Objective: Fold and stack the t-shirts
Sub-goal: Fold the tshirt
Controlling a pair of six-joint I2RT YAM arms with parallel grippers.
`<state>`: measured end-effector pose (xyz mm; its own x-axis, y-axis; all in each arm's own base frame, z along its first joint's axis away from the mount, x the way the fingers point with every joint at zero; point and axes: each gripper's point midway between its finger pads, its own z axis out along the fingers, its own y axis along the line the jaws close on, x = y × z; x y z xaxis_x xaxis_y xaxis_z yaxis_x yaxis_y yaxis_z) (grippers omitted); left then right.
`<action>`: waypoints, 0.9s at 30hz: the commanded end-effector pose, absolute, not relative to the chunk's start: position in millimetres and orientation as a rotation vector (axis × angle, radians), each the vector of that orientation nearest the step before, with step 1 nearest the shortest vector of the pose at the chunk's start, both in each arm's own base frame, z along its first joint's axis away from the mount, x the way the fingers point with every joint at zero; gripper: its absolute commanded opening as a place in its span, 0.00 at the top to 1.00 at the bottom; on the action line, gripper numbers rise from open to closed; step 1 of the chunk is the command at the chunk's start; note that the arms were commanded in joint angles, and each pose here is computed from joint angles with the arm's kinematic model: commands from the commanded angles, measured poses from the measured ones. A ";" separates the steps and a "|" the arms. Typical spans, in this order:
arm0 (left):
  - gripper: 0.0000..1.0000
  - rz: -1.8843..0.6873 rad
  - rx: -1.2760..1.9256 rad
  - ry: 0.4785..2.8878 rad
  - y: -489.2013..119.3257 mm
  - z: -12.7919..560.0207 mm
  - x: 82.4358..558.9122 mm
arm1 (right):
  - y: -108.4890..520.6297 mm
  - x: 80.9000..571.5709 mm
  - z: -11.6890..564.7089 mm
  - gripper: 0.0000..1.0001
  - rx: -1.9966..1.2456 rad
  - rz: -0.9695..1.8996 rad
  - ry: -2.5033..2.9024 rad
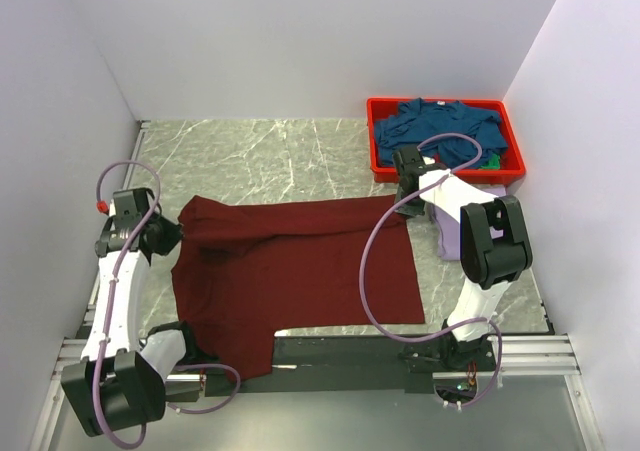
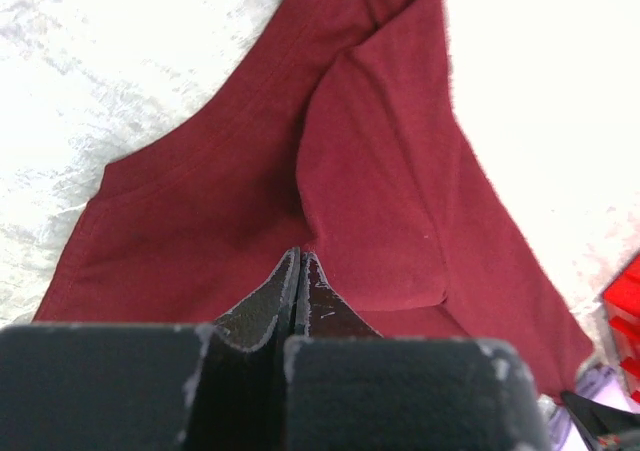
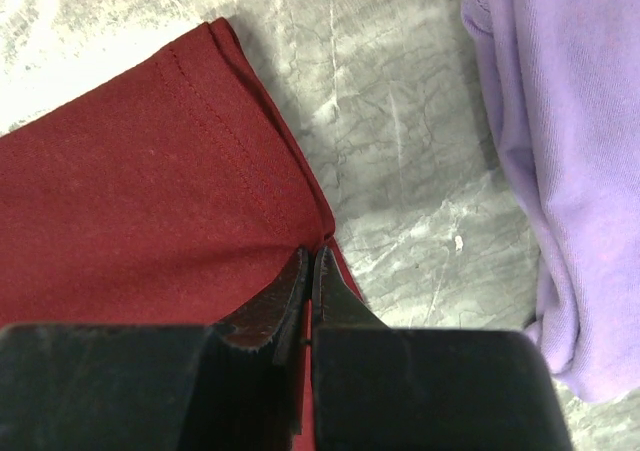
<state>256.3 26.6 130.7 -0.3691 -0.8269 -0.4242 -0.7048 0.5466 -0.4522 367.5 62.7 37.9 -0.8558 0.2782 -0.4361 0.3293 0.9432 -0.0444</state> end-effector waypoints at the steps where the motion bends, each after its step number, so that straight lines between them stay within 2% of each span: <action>1: 1.00 -0.281 -1.184 2.081 28.5 170.6 261.5 | 56.0 376.6 53.0 1.00 0.471 -0.176 2.618; 6: 1.00 -0.290 -1.193 2.108 23.8 158.5 252.5 | 56.7 368.9 41.9 0.97 0.471 -0.175 2.650; 9: 1.00 -0.295 -1.203 2.125 21.6 148.7 249.4 | 55.4 365.3 38.0 0.91 0.471 -0.193 2.665; 12: 1.00 -0.298 -1.200 2.131 20.9 145.9 249.4 | 51.5 363.0 38.0 0.77 0.473 -0.221 2.671; 13: 1.00 -0.299 -1.195 2.136 20.3 145.1 249.5 | 50.9 362.3 39.1 0.70 0.476 -0.228 2.668; 19: 1.00 -0.334 -1.178 2.136 15.5 149.3 253.6 | 43.7 362.3 62.1 0.54 0.506 -0.260 2.609; 23: 1.00 -0.354 -1.165 2.137 12.4 153.0 256.4 | 55.1 372.8 94.1 0.54 0.488 -0.162 2.493; 27: 1.00 -0.393 -1.154 2.132 6.9 156.5 261.4 | 135.6 377.0 128.2 0.54 0.187 0.218 2.428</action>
